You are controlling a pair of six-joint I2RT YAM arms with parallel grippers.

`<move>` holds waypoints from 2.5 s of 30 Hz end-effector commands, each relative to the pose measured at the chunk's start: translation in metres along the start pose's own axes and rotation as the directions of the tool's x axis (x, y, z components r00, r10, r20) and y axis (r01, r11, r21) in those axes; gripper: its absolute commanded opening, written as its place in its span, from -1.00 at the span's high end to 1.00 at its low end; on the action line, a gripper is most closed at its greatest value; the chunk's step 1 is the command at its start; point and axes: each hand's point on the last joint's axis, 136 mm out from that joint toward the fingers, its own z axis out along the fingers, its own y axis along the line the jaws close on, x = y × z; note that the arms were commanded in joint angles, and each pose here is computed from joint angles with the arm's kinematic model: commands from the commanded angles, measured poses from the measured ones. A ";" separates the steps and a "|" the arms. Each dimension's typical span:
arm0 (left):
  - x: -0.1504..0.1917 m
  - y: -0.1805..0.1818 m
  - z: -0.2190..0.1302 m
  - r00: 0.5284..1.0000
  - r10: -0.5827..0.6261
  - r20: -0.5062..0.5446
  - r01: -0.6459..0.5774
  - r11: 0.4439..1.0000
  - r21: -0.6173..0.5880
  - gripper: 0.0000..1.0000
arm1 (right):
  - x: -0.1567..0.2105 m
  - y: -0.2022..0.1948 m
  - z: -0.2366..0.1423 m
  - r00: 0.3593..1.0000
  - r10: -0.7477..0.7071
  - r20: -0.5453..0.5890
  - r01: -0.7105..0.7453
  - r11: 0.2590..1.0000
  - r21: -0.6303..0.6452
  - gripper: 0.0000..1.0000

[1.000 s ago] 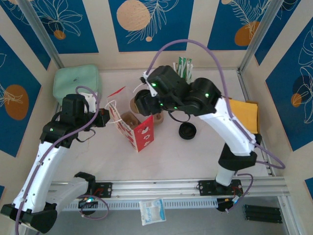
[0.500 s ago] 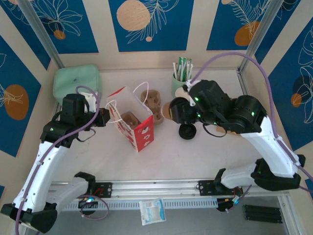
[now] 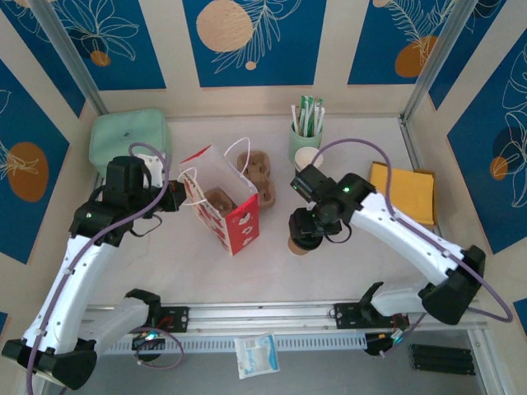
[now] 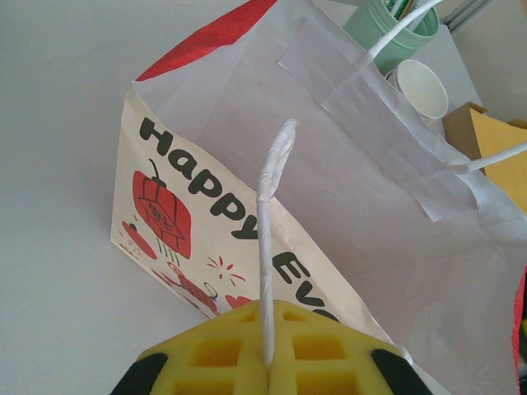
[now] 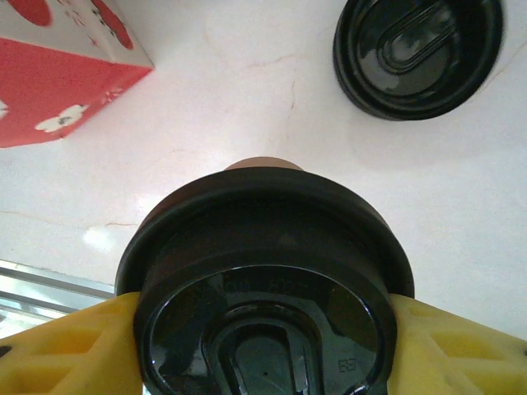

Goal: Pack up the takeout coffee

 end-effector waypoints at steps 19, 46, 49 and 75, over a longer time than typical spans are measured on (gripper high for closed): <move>-0.007 -0.001 0.001 1.000 -0.009 0.015 0.009 1.000 0.010 1.00 | -0.018 0.002 0.077 0.998 0.001 -0.061 0.006 0.993 0.115 -0.06; -0.004 0.001 0.003 1.000 -0.022 0.005 0.022 1.000 0.002 1.00 | -0.007 -0.014 0.095 1.000 0.009 -0.007 -0.007 0.964 0.266 -0.41; -0.007 -0.002 0.001 1.000 -0.026 0.012 0.026 1.000 0.011 0.94 | -0.005 -0.012 0.094 1.000 0.007 -0.007 -0.005 0.967 0.256 -0.32; -0.022 -0.009 -0.023 0.994 -0.084 0.067 0.083 0.996 0.013 0.02 | -0.030 0.017 -0.006 0.988 -0.056 0.142 0.055 0.998 0.015 -0.10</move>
